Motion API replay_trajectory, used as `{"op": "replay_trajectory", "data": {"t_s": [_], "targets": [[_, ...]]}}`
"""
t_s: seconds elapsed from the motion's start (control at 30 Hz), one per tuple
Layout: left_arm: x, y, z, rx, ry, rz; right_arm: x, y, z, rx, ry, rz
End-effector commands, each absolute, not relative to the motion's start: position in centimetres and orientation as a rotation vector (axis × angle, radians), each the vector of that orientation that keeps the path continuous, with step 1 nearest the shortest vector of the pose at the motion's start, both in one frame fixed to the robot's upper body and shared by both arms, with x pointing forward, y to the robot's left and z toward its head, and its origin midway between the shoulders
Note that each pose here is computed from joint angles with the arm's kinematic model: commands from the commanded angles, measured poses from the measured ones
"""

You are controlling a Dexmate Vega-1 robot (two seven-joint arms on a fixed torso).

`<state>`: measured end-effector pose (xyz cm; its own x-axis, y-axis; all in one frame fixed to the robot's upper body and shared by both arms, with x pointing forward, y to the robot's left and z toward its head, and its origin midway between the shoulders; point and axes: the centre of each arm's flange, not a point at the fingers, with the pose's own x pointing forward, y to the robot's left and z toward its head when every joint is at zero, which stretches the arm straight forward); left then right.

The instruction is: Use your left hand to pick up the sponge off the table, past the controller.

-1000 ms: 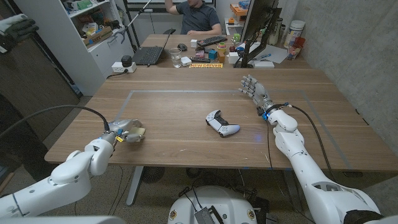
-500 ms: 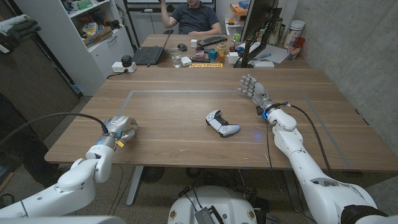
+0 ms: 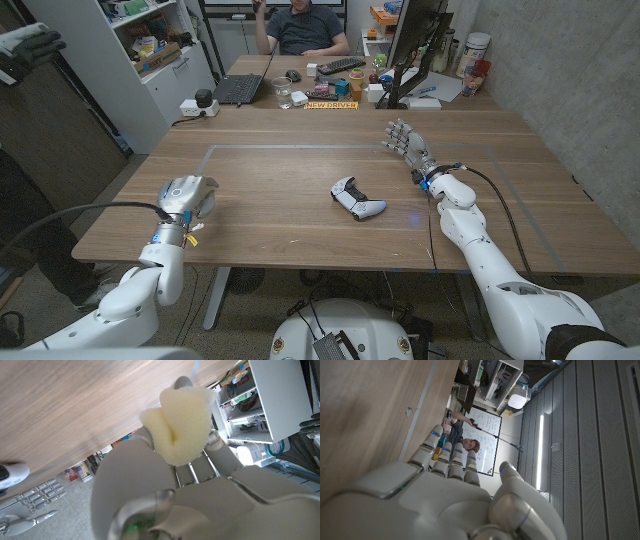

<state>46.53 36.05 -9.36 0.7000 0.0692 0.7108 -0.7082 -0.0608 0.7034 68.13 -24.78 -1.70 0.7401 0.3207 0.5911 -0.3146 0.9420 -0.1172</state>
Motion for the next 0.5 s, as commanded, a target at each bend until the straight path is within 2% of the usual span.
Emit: {"op": "replay_trajectory", "data": {"t_s": [0.03,0.5], "targets": [[44.7,35.1,-7.3,1.468,-0.677,0.750,68.2,-24.7,-1.7,-0.006,-0.651,0.353],[42.0,34.0,-4.0,1.459,-0.789,0.818,67.8,-25.0,-1.8,-0.004,-0.661,0.350]]}}
